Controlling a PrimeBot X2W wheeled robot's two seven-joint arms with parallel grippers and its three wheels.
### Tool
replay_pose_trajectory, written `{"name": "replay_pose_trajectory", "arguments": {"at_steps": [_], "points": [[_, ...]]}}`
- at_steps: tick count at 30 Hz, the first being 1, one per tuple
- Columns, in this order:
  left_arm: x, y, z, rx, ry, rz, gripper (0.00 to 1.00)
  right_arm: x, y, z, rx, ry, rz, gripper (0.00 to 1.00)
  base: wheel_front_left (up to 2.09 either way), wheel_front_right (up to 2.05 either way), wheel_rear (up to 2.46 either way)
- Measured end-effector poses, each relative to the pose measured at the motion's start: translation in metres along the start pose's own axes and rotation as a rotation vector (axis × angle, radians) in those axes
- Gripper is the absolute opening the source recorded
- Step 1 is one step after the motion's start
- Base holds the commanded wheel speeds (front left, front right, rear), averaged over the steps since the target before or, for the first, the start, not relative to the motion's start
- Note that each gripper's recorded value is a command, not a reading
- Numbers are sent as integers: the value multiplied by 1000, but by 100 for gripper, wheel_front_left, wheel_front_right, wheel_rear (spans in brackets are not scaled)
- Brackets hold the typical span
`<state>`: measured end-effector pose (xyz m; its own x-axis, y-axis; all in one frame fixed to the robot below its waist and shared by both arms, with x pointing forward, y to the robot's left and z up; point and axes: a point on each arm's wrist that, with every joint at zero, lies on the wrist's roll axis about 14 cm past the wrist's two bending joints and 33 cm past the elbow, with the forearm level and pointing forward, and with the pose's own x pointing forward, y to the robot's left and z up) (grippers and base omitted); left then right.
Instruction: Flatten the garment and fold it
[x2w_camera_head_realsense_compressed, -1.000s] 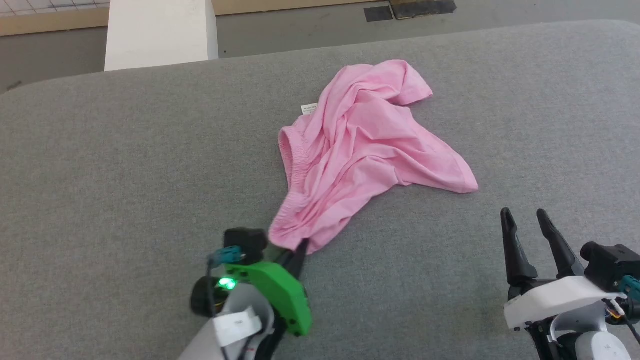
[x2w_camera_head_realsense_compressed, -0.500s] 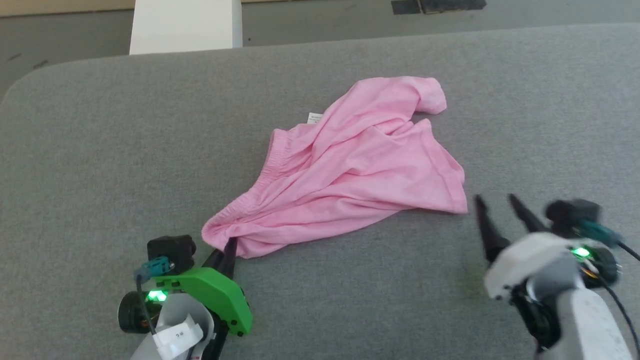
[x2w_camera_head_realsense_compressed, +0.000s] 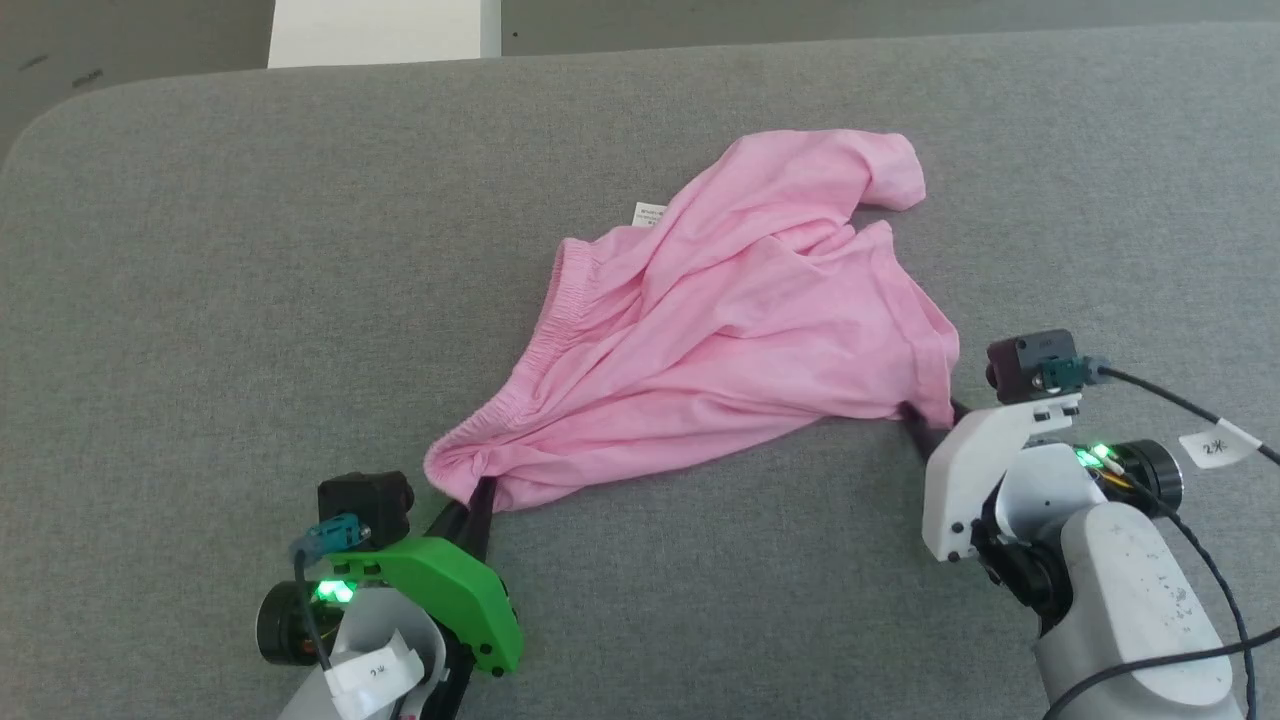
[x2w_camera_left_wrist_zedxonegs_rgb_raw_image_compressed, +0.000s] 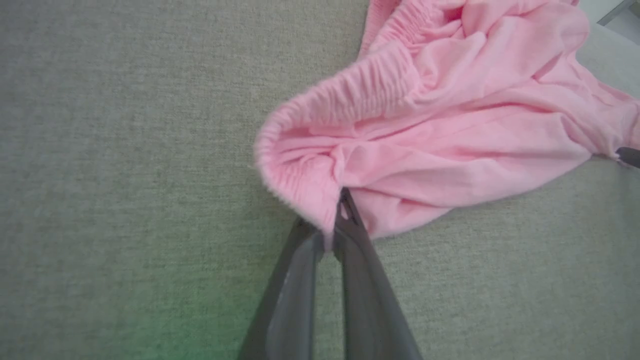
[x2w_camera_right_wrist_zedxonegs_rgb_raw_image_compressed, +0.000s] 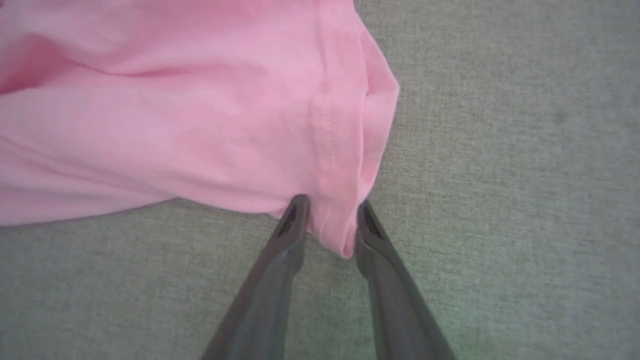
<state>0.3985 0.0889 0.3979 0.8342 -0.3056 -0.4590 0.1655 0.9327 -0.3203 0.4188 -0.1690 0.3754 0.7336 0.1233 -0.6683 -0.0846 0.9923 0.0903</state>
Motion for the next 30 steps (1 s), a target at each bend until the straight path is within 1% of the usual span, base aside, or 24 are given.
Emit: {"name": "replay_pose_trajectory", "arguments": {"at_steps": [2,4,6,8,11,15,16,17,18,19,20,22,25,30], "points": [[-1,0,1,2,-5,0,0,-2,-3,5,11,-11,-8,0,0,0,0],[-2,-1,3,7,-14,-3,0,-8,-11,15,46,-51,-28,0,0,0,0],[-5,-3,5,14,-21,-11,0,-22,-31,32,81,-123,-77,0,0,0,0],[-8,-6,6,20,-27,-21,0,-38,-47,38,105,-166,-121,0,0,0,0],[-15,-13,5,35,-28,-48,0,-61,-65,26,123,-156,-183,0,0,0,0],[-23,-25,-6,50,8,-89,0,-82,-74,-12,148,-68,-219,0,0,0,0],[-25,-29,-10,56,21,-101,35,-85,-74,-20,163,-54,-218,0,0,0,0],[-26,-32,-13,61,29,-115,97,-87,-75,-26,176,-47,-218,0,0,0,0],[-27,-35,-14,64,32,-123,100,-89,-75,-29,181,-47,-220,12,0,0,0],[-28,-38,-16,68,35,-134,100,-90,-76,-33,182,-47,-223,92,0,0,0],[-29,-39,-18,72,43,-141,100,-90,-75,-38,187,-40,-222,100,0,0,0],[-33,-40,-22,75,55,-146,100,-91,-75,-48,199,-31,-221,100,0,0,0],[-41,-39,-24,83,56,-153,100,-95,-78,-50,230,-80,-226,100,0,0,0],[-55,-35,-13,122,15,-165,100,-106,-83,-31,198,-241,-251,100,0,0,0]]}}
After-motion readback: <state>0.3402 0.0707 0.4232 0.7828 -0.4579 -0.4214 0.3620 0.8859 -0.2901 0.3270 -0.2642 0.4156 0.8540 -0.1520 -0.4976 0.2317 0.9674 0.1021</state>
